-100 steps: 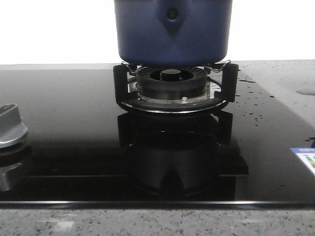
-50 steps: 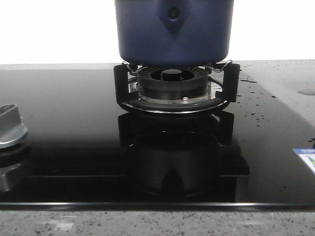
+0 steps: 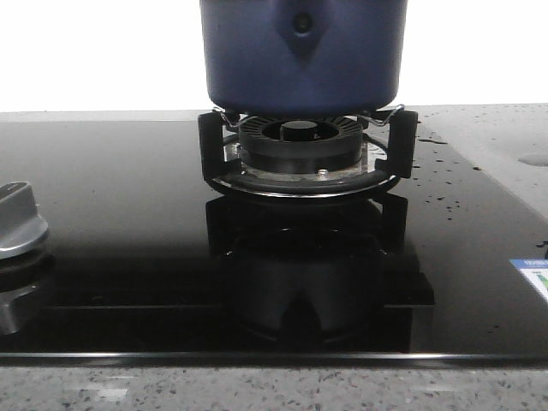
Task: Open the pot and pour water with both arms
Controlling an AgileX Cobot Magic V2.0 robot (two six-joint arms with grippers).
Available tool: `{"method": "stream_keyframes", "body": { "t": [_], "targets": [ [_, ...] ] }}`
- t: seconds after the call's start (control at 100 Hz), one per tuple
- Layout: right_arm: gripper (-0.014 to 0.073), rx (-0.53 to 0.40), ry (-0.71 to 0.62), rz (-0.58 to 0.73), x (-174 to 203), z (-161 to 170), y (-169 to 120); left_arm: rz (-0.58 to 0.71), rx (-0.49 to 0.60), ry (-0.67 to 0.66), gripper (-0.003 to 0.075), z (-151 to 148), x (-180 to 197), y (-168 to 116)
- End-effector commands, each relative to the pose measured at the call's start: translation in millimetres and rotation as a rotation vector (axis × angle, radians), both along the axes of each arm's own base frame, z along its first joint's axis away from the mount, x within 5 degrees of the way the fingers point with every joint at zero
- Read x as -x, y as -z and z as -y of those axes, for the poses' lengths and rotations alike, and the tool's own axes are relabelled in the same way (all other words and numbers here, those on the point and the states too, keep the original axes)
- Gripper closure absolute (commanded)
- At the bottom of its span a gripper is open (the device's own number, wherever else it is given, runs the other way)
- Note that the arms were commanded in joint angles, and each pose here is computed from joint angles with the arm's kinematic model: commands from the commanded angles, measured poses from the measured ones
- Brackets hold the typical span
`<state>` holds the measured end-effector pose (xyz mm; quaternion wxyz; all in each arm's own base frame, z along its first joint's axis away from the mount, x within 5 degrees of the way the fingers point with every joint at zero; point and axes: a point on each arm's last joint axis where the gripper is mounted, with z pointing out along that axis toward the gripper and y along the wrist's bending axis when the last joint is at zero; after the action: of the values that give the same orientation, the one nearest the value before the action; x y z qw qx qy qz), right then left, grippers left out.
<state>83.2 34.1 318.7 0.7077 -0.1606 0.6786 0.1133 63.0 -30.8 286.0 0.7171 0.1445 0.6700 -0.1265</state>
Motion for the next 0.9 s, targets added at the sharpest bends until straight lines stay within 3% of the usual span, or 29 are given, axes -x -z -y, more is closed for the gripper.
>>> {"method": "stream_keyframes", "body": {
  "t": [0.0, 0.19, 0.43, 0.53, 0.69, 0.89],
  "targets": [
    [0.0666, -0.007, -0.026, 0.04, 1.9, -1.7, -9.7, 0.001, -0.023, -0.084, 0.074, -7.0, -2.5, -4.9],
    [0.0666, -0.007, -0.026, 0.039, 1.9, -1.7, -9.7, -0.056, -0.031, -0.204, 0.074, -18.1, -2.7, 21.6],
    [0.0666, -0.007, -0.026, 0.039, 1.9, -1.7, -9.7, -0.034, -0.062, -0.22, 0.074, -21.1, 6.5, 76.1],
    [0.0666, -0.007, -0.026, 0.039, 1.9, -1.7, -9.7, -0.081, -0.042, -0.233, 0.074, -22.2, 8.1, 96.6],
    [0.0666, -0.007, -0.026, 0.039, 1.9, -1.7, -9.7, -0.26, -0.068, -0.292, 0.074, -25.7, 9.4, 112.2],
    [0.0666, -0.007, -0.026, 0.039, 1.9, -1.7, -9.7, -0.266, -0.052, -0.345, 0.074, -28.5, 9.2, 112.4]
  ]
}}
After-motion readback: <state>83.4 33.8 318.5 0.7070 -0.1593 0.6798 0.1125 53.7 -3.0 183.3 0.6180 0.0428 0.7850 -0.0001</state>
